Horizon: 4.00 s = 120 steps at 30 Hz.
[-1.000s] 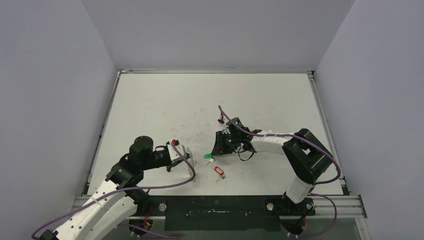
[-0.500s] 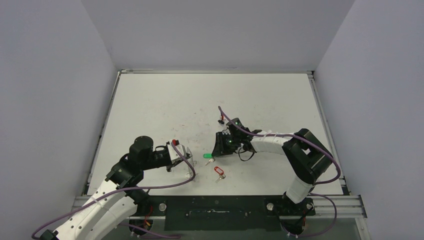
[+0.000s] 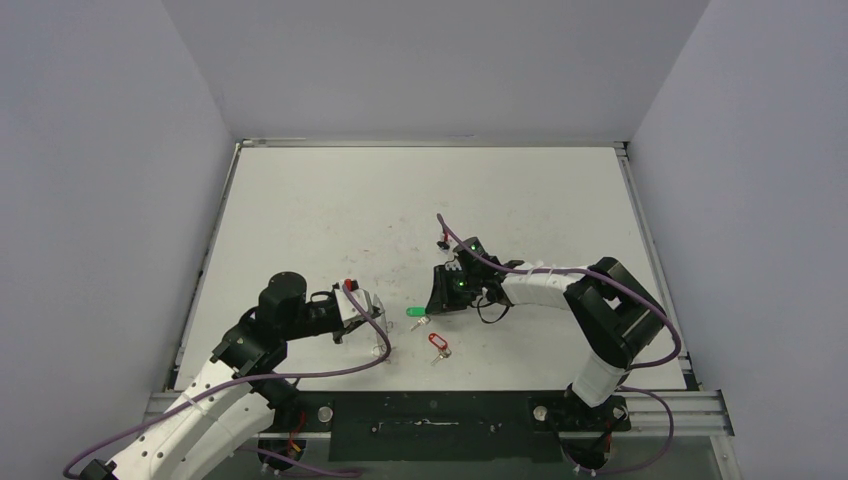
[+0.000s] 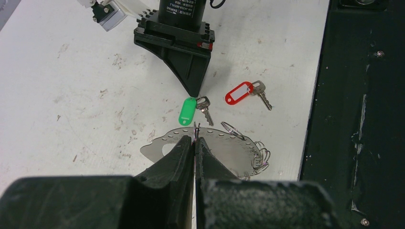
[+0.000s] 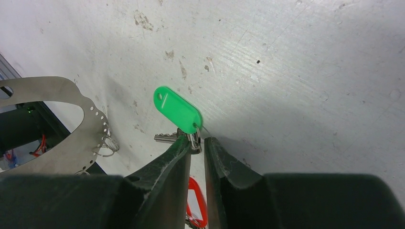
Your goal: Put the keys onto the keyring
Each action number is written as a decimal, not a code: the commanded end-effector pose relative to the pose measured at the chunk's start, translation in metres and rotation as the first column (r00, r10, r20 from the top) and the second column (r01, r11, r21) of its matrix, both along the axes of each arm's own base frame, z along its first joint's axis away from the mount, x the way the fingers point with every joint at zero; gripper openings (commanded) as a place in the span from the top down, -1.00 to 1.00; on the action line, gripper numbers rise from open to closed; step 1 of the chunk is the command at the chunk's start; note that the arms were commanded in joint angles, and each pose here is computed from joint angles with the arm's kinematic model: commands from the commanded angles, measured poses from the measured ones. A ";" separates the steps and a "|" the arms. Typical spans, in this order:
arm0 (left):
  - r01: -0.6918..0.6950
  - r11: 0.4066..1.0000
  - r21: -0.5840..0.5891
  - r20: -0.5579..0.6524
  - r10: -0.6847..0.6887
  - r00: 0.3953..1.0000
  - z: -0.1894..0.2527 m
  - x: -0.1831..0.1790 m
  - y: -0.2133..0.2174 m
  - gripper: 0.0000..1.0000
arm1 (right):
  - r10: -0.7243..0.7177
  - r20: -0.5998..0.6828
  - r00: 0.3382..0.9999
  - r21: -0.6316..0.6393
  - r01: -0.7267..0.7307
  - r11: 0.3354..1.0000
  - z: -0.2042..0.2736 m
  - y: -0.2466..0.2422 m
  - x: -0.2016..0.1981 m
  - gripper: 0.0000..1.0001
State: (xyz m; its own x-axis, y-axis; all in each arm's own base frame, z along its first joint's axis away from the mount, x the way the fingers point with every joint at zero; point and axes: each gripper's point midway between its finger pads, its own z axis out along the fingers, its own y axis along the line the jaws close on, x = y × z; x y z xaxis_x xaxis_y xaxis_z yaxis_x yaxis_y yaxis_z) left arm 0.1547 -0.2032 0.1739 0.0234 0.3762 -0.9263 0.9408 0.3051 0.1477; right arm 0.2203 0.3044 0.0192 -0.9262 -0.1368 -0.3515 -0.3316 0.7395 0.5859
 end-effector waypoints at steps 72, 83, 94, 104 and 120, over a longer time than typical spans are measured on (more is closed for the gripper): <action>-0.010 0.914 -0.406 -0.079 -0.025 0.997 0.033 0.014 -0.043 1.00 | 0.438 0.596 0.673 0.067 -0.585 0.808 0.210 0.027 -0.059 1.00; -0.002 0.925 -0.381 -0.090 -0.036 0.995 0.024 0.019 -0.054 1.00 | 0.454 0.582 0.674 0.046 -0.585 0.810 0.212 0.028 -0.059 1.00; 0.016 0.920 -0.391 -0.062 -0.044 0.997 0.032 0.018 -0.056 1.00 | 0.478 0.566 0.672 0.000 -0.580 0.815 0.202 0.030 -0.054 1.00; 0.048 0.897 -0.440 -0.016 -0.061 0.998 0.047 0.016 -0.061 1.00 | 0.452 0.607 0.653 -0.001 -0.569 0.823 0.221 0.025 -0.053 1.00; 0.055 0.894 -0.445 -0.007 -0.065 0.998 0.047 0.015 -0.061 1.00 | 0.499 0.596 0.629 -0.029 -0.604 0.796 0.220 0.026 -0.052 1.00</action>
State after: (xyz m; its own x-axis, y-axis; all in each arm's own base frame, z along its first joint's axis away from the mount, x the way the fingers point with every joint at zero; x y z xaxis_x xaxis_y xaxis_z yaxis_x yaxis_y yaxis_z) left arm 0.1691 -0.2610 0.1968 -0.0610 -0.0145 -0.9980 0.9564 0.2854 -0.0626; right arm 0.1629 0.3197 0.2152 -0.3720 -0.5012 -0.7813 -0.9261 0.2576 0.2757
